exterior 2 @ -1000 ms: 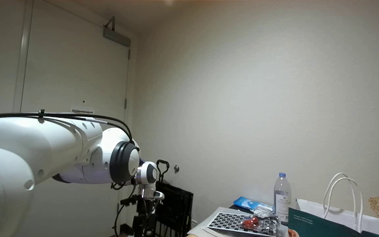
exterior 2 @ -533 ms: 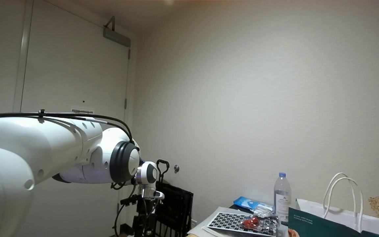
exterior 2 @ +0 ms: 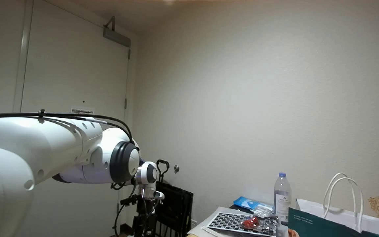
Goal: Pick up the paper from the table and throw it on the floor
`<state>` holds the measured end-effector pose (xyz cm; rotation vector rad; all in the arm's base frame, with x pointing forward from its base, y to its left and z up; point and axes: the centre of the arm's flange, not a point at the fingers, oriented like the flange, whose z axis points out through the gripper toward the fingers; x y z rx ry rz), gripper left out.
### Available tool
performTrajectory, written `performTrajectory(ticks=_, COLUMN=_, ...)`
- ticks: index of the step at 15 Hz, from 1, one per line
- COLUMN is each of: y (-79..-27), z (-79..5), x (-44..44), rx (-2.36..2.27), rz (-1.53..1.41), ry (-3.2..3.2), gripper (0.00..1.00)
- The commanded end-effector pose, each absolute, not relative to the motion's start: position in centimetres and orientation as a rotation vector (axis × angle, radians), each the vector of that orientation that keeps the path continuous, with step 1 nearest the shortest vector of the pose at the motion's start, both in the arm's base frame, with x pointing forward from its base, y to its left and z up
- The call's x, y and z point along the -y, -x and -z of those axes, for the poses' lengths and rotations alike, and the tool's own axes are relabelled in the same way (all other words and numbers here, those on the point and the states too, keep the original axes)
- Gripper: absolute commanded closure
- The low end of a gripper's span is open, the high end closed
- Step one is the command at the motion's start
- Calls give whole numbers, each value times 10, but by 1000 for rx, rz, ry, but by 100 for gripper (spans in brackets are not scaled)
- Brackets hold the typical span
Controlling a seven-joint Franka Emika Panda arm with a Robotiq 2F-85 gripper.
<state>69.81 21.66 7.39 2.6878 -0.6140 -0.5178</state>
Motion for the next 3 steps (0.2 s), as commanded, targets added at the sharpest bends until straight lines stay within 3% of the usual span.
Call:
performTrajectory(ticks=1, y=-698, z=-74, x=-217, rx=614, rz=518, ry=-2688, gripper=2)
performTrajectory(ticks=3, y=-698, z=-74, x=-217, rx=614, rz=518, ry=-2688, gripper=2)
